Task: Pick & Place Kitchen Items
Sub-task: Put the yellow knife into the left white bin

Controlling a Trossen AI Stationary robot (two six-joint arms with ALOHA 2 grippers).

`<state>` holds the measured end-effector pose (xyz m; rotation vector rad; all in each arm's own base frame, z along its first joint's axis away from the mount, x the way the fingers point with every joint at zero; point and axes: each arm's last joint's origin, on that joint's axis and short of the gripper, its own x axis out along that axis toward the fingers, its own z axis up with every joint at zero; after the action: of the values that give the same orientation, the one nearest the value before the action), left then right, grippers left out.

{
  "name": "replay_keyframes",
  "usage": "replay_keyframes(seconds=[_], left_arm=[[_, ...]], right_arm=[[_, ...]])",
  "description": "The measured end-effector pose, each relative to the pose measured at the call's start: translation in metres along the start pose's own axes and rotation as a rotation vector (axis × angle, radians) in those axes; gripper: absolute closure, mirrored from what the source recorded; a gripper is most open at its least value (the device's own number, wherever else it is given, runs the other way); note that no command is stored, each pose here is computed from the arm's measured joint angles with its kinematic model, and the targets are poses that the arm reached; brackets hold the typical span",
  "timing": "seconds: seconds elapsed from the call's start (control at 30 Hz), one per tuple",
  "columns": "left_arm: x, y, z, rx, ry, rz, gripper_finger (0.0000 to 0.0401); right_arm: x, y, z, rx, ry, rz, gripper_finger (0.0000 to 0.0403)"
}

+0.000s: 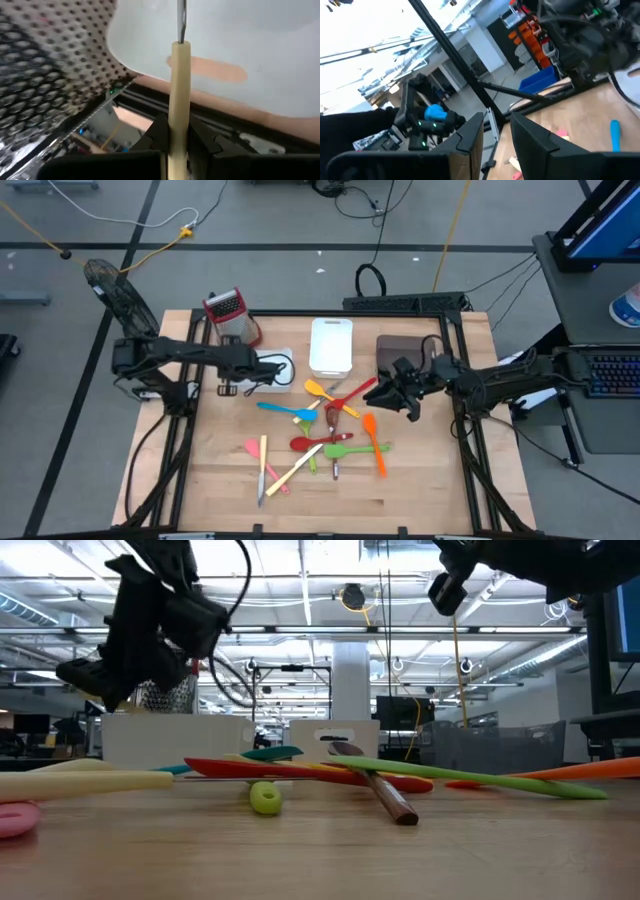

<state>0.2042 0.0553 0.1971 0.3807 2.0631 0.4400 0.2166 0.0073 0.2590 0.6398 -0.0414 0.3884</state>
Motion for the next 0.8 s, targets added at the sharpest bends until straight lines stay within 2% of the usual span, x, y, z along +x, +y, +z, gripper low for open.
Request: replay_keyframes(seconds=[0.27, 0.53, 0.8], left_arm=[[0.009, 0.002, 0.018, -0.002, 0.077, -0.032, 0.0373], [0.01, 0.004, 0.021, -0.013, 0.091, -0.076, 0.0371], [0.01, 0.004, 0.021, -0.014, 0.093, -0.075, 0.0303]], right_arm=[[0.0, 0.0, 0.001, -0.004, -0.008, -0.004, 0.0312], [0.0, -0.001, 0.0, -0.002, -0.013, -0.02, 0.0312], [0.0, 0.0, 0.0, -0.001, -0.014, -0.019, 0.0312]])
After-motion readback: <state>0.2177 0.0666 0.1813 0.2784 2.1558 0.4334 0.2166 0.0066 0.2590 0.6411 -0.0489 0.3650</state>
